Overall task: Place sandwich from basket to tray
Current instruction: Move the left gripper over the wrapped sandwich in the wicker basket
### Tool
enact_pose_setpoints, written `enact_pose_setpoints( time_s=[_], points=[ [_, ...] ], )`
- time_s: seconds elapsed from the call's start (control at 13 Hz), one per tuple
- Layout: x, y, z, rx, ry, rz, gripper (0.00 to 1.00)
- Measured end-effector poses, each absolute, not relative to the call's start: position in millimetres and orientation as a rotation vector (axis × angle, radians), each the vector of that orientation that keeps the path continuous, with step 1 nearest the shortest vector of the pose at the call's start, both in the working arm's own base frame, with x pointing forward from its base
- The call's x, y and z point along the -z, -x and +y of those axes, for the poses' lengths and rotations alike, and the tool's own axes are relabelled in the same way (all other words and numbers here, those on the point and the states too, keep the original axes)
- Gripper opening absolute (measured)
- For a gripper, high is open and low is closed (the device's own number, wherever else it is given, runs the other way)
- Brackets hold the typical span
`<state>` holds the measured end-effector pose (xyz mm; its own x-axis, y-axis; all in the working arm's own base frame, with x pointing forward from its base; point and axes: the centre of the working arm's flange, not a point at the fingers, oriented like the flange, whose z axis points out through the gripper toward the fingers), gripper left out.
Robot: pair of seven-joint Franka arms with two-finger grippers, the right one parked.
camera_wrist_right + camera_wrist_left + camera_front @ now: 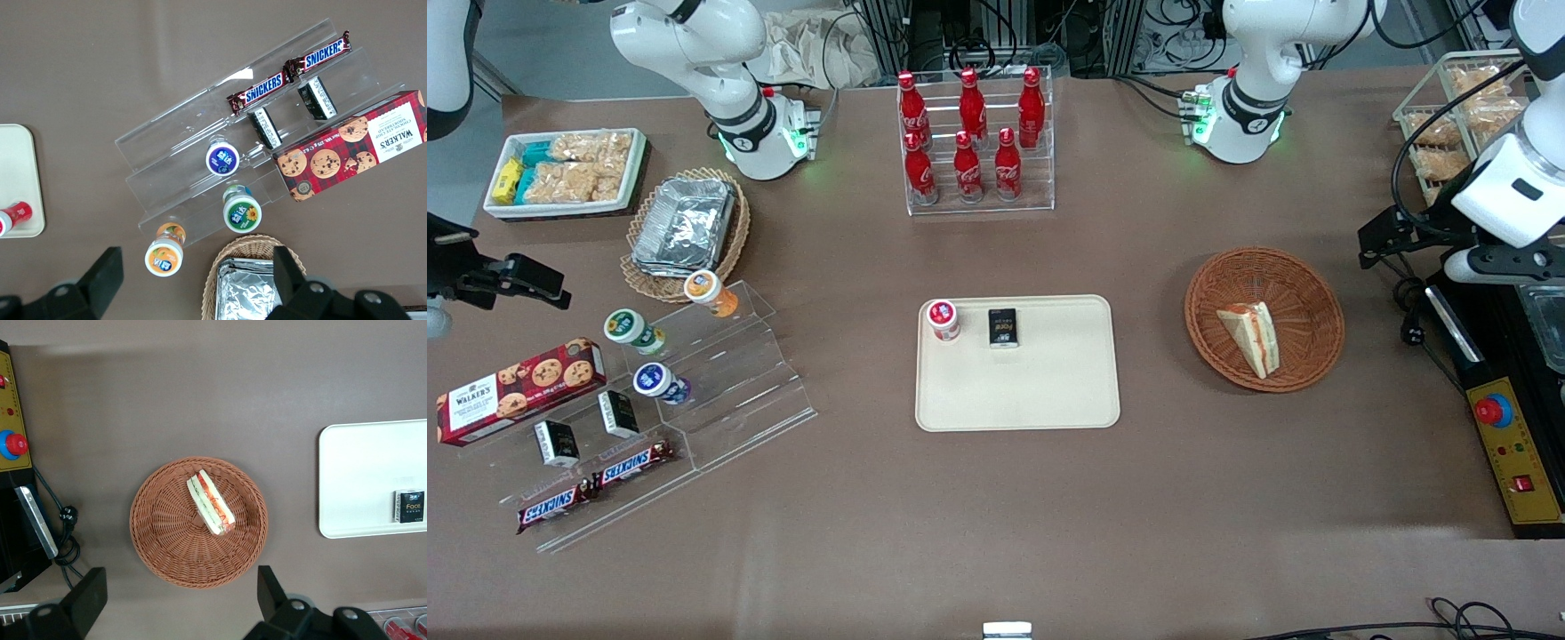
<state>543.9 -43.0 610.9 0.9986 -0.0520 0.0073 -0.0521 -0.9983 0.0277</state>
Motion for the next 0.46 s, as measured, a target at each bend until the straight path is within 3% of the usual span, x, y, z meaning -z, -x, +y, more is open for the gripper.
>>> enact_pose_setpoints(
  time_s=[0.23,0.46],
  points=[
    [-604.8,-545.1,-42.9,0.025,-3.115,-0.019,1.00],
    [-576.6,-549.2,-50.3,0.149,-3.110,0.369,1.00]
  ],
)
